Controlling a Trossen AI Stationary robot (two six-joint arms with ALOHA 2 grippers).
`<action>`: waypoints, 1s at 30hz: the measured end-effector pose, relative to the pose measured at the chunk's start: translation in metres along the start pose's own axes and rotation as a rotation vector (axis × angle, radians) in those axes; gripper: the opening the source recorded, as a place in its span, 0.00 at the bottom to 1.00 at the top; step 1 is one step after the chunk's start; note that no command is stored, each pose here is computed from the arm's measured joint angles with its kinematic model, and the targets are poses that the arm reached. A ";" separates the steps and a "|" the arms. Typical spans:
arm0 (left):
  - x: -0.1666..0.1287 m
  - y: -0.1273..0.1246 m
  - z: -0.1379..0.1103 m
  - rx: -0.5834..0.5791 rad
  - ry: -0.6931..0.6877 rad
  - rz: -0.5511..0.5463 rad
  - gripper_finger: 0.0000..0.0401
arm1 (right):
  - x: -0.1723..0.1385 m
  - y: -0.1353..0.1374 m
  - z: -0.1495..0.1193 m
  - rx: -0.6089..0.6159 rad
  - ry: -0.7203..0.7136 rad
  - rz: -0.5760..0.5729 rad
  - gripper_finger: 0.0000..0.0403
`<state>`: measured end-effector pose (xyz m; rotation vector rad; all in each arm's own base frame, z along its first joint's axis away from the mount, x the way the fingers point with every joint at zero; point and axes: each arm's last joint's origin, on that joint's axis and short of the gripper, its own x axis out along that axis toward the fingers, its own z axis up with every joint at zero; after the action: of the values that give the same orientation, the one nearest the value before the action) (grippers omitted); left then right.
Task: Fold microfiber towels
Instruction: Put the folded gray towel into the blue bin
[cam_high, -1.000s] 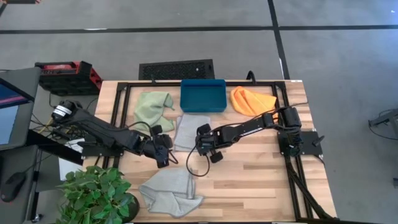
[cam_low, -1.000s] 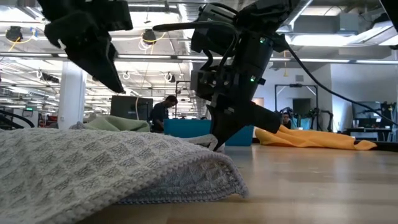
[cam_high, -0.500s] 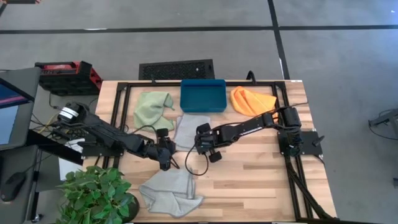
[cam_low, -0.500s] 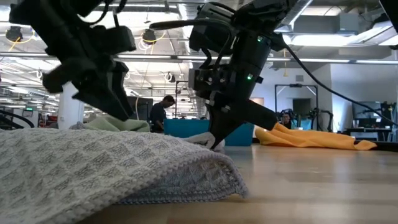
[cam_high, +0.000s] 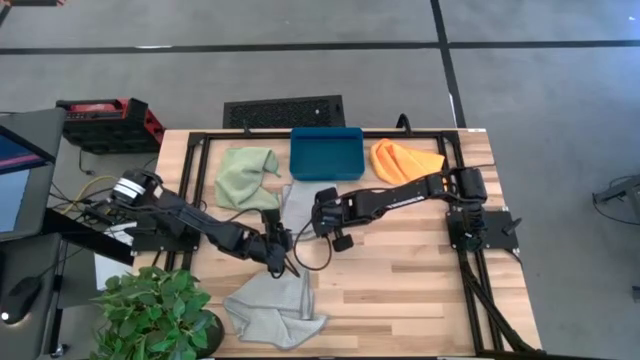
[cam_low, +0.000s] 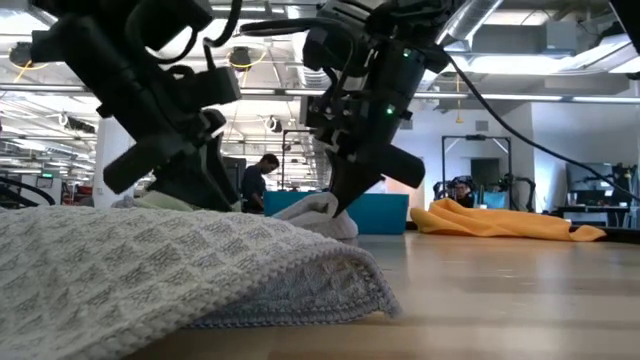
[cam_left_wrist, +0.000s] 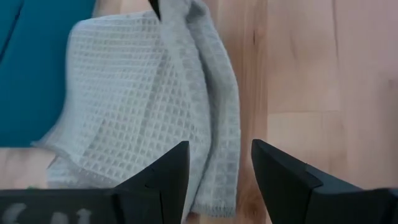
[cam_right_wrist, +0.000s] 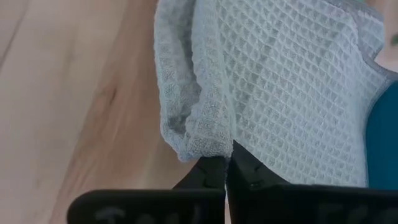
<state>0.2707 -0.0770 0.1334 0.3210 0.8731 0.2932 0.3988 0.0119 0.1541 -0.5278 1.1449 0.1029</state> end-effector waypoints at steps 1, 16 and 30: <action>0.002 -0.001 0.000 0.000 0.000 0.005 0.42 | 0.000 -0.001 0.000 0.002 0.000 -0.001 0.02; 0.023 -0.012 -0.003 0.022 -0.038 0.068 0.42 | -0.006 -0.009 0.009 0.033 -0.043 -0.019 0.03; 0.029 -0.006 -0.006 -0.032 -0.003 0.080 0.42 | -0.009 -0.011 0.012 0.035 -0.051 -0.021 0.03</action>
<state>0.2846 -0.0706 0.1076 0.3270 0.8528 0.3805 0.4091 0.0091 0.1695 -0.5032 1.0899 0.0777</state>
